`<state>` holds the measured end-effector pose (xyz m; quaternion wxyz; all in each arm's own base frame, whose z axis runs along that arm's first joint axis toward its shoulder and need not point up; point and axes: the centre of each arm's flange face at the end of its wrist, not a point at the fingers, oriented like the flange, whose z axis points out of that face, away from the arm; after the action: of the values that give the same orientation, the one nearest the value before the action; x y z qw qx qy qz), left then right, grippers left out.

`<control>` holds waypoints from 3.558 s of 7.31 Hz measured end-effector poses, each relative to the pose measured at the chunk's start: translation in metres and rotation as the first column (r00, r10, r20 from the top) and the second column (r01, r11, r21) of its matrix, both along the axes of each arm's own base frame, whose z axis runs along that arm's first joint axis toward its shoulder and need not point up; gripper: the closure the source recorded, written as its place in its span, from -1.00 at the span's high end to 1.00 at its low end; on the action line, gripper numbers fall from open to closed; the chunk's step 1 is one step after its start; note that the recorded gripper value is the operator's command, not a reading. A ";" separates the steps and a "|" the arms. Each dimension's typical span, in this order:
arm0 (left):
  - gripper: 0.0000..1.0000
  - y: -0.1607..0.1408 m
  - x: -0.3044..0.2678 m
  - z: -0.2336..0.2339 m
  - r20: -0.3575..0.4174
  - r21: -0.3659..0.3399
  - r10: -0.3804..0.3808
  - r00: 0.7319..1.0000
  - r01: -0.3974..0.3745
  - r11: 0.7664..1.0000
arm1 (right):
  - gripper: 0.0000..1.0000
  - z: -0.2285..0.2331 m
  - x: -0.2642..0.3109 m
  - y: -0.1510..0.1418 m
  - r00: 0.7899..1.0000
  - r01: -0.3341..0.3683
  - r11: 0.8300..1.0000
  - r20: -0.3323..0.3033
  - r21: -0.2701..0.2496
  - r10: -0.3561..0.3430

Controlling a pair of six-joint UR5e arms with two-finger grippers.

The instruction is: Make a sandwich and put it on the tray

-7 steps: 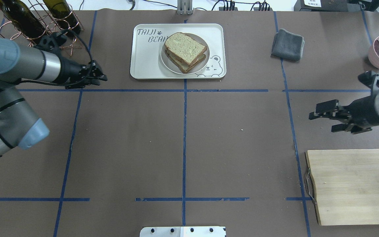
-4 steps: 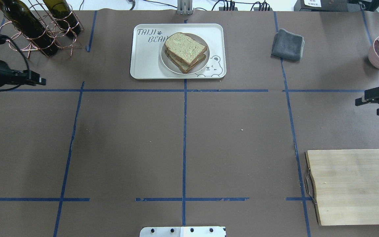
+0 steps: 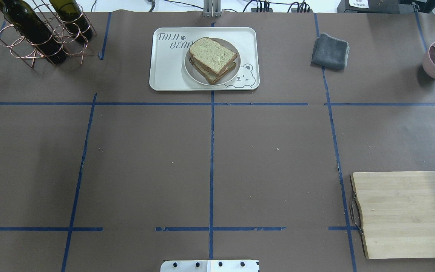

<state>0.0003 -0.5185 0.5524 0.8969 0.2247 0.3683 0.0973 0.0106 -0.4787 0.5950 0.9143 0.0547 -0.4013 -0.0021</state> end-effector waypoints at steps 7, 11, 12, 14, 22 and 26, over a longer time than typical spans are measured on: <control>1.00 0.058 -0.077 0.056 0.031 -0.301 0.116 0.993 -0.101 0.948 | 1.00 -0.015 0.025 -0.012 1.000 -0.015 0.998 0.021 -0.060 0.017; 1.00 0.075 -0.074 0.040 -0.015 -0.364 0.124 0.992 -0.122 0.924 | 1.00 -0.014 0.021 -0.010 0.999 -0.015 0.997 0.037 -0.072 0.018; 1.00 0.076 -0.073 0.040 -0.021 -0.364 0.125 0.992 -0.124 0.923 | 1.00 -0.014 0.021 -0.010 0.999 -0.015 0.997 0.037 -0.073 0.017; 1.00 0.062 -0.073 0.037 -0.017 -0.358 0.127 0.992 -0.124 0.925 | 1.00 -0.013 0.021 -0.010 0.999 -0.014 0.997 0.037 -0.074 0.017; 1.00 0.046 -0.073 0.056 -0.022 -0.398 0.127 0.992 -0.125 0.909 | 1.00 -0.011 0.020 -0.002 0.999 -0.006 0.998 0.045 -0.070 0.009; 1.00 0.047 -0.073 0.056 -0.021 -0.401 0.123 0.992 -0.121 0.908 | 1.00 -0.007 0.008 0.005 0.998 0.052 0.998 -0.046 -0.031 -0.053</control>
<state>-0.0728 -0.4717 0.6081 0.9170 0.0123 0.3914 0.0763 0.0182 -0.4737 0.5876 0.9239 0.0304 -0.3810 -0.0212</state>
